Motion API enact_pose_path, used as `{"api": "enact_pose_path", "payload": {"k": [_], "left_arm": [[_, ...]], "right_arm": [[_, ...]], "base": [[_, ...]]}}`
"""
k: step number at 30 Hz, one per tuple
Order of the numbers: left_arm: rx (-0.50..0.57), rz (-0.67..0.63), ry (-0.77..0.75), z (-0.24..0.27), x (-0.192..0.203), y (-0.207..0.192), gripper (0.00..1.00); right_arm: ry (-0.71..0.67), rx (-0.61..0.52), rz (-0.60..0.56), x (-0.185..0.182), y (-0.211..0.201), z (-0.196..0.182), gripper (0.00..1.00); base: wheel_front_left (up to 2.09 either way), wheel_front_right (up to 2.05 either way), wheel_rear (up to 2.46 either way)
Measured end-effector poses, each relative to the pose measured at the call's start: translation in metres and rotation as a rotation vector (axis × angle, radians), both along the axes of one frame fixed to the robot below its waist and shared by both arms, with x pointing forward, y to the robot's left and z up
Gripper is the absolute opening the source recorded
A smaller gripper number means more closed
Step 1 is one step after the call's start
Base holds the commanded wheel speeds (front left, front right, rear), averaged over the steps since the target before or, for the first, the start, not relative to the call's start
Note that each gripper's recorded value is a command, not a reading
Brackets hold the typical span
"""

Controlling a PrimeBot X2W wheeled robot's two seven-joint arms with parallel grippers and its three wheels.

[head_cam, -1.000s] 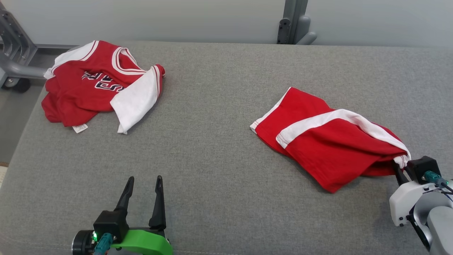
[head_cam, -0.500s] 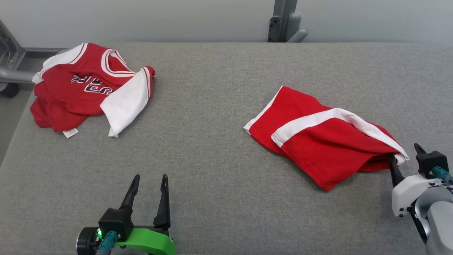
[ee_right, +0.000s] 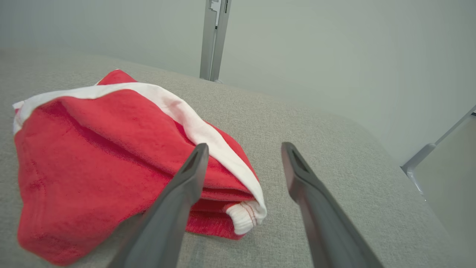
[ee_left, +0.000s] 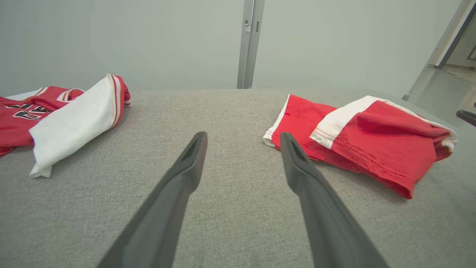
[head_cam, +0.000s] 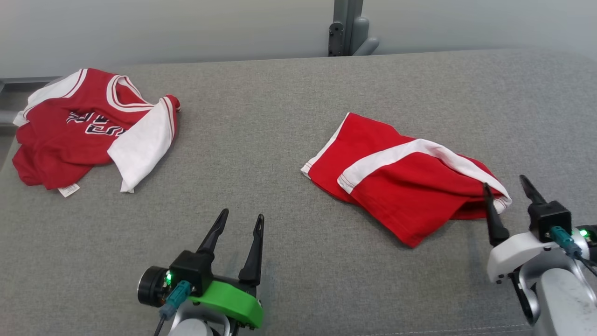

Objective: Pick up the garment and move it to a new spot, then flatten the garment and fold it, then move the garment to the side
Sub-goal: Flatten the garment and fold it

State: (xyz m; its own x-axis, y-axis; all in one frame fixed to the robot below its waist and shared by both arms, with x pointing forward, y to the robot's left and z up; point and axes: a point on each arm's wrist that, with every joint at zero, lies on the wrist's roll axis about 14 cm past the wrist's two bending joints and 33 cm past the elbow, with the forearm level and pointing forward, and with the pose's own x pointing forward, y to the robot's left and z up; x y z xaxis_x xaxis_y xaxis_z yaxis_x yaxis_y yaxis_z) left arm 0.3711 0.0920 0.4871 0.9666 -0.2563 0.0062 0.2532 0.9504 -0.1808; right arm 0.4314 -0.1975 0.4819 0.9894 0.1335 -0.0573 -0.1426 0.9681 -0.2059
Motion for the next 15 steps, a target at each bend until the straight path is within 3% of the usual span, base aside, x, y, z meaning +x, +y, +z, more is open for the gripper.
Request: {"api": "enact_pose_path", "payload": {"k": [7, 15], "left_arm": [[-0.012, -0.038, -0.01, 0.006, 0.005, -0.017, 1.0], [-0.007, 0.043, -0.019, 0.009, 0.003, 0.008, 1.0]], "right_arm": [[0.012, 0.058, 0.126, -0.01, 0.056, -0.005, 1.0], [0.065, 0.045, 0.308, 0.002, 0.125, -0.017, 1.0]], "base": [[0.0, 0.0, 0.0], [0.0, 0.0, 0.0]]}}
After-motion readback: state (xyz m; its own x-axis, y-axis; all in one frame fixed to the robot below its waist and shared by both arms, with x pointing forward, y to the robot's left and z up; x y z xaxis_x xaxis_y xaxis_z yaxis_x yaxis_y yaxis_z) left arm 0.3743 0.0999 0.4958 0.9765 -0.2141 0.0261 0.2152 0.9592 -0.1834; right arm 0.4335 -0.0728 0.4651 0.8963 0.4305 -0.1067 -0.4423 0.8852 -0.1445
